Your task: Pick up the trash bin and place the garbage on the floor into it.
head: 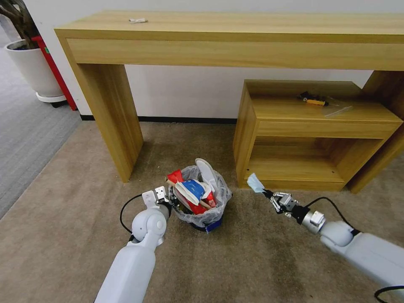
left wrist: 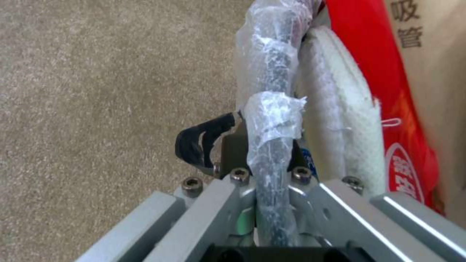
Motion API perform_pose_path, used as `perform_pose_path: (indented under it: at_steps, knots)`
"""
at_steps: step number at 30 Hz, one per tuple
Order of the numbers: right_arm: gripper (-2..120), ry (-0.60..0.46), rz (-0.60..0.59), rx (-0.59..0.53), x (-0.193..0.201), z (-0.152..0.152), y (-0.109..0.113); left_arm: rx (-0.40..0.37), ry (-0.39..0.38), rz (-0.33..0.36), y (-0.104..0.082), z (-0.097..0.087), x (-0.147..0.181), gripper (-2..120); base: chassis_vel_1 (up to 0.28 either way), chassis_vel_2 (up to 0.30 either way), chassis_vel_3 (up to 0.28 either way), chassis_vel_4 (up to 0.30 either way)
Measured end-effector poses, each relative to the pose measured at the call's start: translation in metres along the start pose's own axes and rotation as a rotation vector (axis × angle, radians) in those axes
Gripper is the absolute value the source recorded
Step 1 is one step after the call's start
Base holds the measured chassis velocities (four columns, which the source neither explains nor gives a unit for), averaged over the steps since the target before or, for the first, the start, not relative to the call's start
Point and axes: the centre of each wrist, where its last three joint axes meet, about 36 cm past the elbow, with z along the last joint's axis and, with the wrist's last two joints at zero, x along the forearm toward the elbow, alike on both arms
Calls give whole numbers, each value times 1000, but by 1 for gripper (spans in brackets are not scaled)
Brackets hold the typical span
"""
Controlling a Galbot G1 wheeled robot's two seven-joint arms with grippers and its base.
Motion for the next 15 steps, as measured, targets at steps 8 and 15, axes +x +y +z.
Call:
perform_pose_path:
  at_steps: [8,15]
  knots:
    - [0,-67,-28,-27,-3,-24,-6,-13,6,-1,-3,-1,-2,0,0,0,0,0]
    - [0,-183,-23,-133,-32,-74,12,-27,14,4,-11,-2,-3,0,0,0,0,0]
